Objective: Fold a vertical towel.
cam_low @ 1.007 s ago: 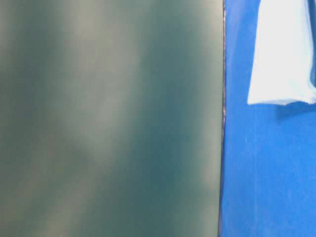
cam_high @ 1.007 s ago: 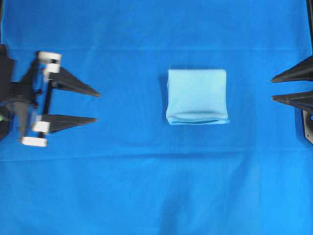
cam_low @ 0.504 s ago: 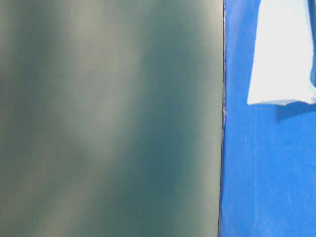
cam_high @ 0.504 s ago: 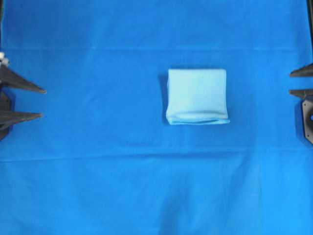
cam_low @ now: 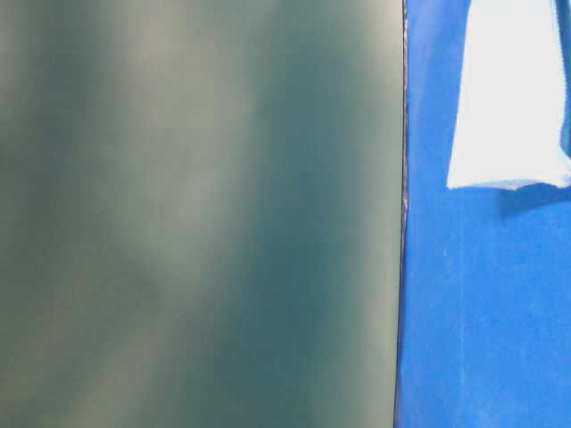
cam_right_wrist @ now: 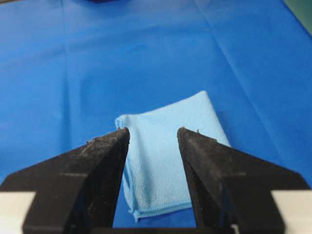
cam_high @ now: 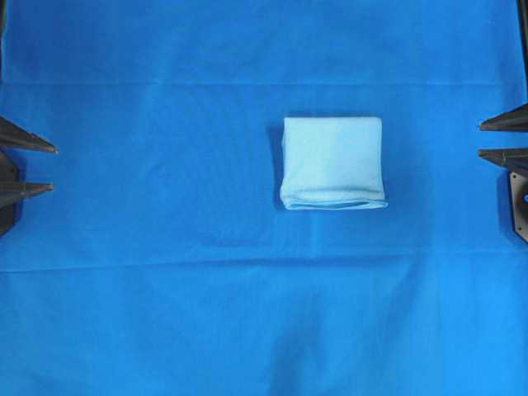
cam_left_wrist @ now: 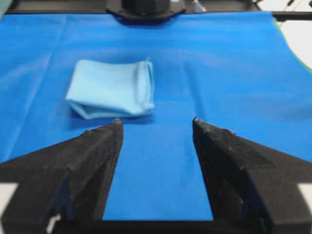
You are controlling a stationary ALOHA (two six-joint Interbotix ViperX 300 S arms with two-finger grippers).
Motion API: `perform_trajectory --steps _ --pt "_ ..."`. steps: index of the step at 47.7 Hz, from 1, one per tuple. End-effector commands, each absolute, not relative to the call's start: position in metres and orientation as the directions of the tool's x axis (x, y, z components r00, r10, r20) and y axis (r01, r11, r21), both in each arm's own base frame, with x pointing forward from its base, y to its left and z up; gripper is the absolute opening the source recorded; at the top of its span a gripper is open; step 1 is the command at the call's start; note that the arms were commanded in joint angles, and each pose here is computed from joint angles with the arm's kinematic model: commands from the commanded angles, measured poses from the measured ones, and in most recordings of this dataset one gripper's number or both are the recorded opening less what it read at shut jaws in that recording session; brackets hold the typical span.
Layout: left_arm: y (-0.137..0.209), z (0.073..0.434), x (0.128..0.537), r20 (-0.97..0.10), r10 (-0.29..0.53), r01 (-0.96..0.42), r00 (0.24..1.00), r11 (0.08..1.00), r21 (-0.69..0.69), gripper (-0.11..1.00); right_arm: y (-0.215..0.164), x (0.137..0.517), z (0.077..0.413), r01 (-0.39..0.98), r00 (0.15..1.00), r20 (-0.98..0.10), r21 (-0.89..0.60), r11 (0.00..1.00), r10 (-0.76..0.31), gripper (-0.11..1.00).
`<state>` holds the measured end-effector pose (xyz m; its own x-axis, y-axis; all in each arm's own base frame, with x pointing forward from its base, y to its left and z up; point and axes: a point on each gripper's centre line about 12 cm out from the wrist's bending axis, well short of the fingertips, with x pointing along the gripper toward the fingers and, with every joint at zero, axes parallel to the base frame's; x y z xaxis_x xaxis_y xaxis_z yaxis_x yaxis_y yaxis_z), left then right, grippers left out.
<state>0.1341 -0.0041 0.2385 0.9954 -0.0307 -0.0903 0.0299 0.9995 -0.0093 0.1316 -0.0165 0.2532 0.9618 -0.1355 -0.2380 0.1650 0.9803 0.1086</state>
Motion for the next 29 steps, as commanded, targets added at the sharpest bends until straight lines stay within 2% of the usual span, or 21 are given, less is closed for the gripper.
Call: perform_trajectory --steps 1,29 --pt "-0.0031 0.2423 0.1352 -0.084 -0.023 0.022 0.996 1.0 -0.012 0.56 -0.0166 0.1325 0.2581 0.164 0.965 -0.226 0.11 0.98 -0.136 0.52" --pt "-0.0031 0.2423 0.1351 -0.084 -0.023 0.022 0.996 1.0 -0.012 0.57 -0.0167 0.1328 0.2567 0.166 0.963 -0.233 0.109 0.98 -0.137 0.52"
